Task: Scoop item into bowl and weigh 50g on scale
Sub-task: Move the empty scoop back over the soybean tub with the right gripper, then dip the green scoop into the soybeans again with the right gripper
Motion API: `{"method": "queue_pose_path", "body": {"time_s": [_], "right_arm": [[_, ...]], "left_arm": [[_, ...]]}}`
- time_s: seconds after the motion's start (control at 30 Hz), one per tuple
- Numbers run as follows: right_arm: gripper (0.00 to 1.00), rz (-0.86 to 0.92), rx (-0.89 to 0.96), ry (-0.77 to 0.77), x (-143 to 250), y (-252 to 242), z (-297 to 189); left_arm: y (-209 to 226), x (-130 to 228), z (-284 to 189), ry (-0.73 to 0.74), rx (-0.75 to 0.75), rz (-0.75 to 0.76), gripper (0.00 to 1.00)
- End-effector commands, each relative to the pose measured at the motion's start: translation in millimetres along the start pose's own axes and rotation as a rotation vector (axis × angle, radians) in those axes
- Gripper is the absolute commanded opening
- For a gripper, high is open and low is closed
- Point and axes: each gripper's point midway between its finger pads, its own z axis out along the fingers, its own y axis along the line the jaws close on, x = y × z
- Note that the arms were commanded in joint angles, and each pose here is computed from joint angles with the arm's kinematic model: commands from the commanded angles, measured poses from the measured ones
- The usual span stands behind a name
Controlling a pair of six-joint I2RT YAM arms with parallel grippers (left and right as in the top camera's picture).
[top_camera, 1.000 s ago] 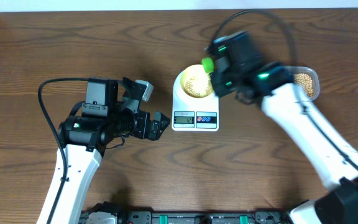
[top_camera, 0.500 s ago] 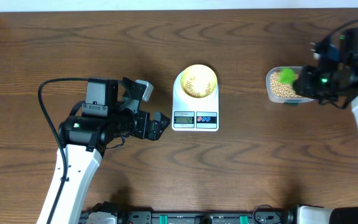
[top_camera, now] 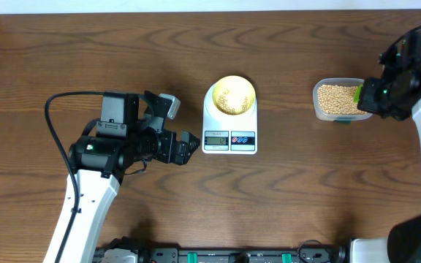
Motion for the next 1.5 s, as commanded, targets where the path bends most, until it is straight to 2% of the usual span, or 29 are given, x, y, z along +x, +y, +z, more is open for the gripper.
{"method": "queue_pose_path", "body": {"time_s": [0.0,0.3,0.63,1.03,1.47], "right_arm": [[0.01,-0.011,0.039,0.046,2,-8,20],[0.01,0.002,0.042,0.070,-7,-9,52],[0.01,0.004,0.040,0.151,1,-10,85],[0.01,0.008,-0.163,0.152,-3,21,88],[0.01,0.081,-0.340,0.174,2,16,81]], "left_arm": [[-3,0,0,0.000,0.017,0.019,0.98],[-3,0,0,0.000,0.017,0.019,0.98],[-3,0,0,0.000,0.017,0.019,0.98],[-3,0,0,0.000,0.017,0.019,0.98],[-3,0,0,0.000,0.017,0.019,0.98]]}}
